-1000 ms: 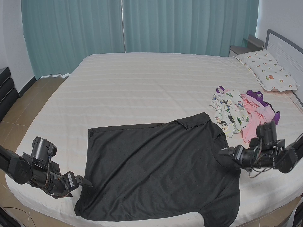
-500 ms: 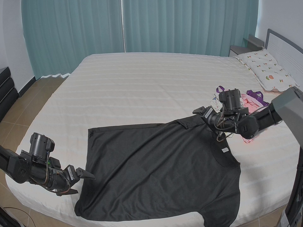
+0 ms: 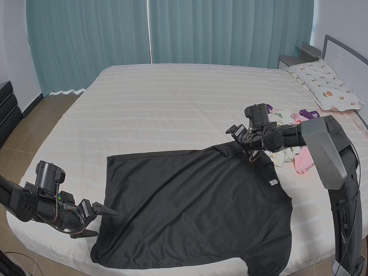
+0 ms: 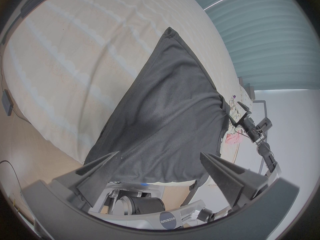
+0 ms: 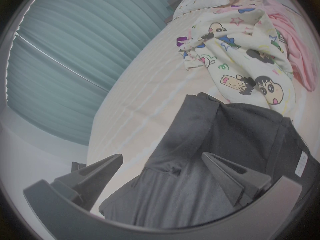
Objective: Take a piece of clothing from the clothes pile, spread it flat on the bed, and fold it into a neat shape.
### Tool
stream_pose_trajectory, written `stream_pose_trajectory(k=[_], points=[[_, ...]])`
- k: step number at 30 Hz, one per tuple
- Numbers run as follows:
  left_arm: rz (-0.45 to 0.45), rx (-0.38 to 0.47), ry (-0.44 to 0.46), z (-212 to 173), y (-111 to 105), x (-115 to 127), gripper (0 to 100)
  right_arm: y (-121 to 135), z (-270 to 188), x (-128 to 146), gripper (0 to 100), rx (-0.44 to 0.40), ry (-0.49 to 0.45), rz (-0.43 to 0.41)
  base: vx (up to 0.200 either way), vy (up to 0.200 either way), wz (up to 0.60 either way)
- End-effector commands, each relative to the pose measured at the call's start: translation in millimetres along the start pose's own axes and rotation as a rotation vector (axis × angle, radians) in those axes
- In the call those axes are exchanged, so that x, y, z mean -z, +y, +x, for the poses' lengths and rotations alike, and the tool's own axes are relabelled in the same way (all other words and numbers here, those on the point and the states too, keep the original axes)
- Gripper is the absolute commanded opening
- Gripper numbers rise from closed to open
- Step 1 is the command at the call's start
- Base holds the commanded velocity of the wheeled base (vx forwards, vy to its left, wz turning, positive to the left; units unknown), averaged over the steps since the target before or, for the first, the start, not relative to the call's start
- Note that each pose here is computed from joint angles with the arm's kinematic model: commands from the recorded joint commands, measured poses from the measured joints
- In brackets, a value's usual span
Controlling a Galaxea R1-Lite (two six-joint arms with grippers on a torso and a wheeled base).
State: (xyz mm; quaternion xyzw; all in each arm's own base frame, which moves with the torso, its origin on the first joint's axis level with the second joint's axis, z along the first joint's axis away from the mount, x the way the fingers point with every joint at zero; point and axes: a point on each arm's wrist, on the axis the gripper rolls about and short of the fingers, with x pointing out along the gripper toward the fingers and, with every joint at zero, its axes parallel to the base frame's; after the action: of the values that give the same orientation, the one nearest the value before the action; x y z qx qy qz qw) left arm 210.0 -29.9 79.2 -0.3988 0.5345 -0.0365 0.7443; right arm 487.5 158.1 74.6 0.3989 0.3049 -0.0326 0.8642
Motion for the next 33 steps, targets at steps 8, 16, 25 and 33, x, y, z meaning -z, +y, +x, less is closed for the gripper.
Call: stream_pose_trajectory(k=[8,16,25,33], points=[[-0.008,-0.004,0.01,2.7,1.6,-1.4,100,-16.9,32.8,6.8,100,0.046,0.017,0.007,0.0,0.0,0.0],[-0.011,-0.004,0.009,2.9,1.9,-1.8,100,-16.8,45.8,7.2,100,-0.058,-0.036,0.04,0.0,0.0,0.0],[-0.014,-0.004,0.006,2.2,2.1,-1.6,100,12.5,30.2,-26.1,100,-0.376,-0.216,0.069,0.0,0.0,0.0],[-0.014,-0.005,0.005,1.9,2.3,-1.3,100,1.8,36.0,-29.9,100,-0.332,-0.239,-0.011,0.0,0.0,0.0]])
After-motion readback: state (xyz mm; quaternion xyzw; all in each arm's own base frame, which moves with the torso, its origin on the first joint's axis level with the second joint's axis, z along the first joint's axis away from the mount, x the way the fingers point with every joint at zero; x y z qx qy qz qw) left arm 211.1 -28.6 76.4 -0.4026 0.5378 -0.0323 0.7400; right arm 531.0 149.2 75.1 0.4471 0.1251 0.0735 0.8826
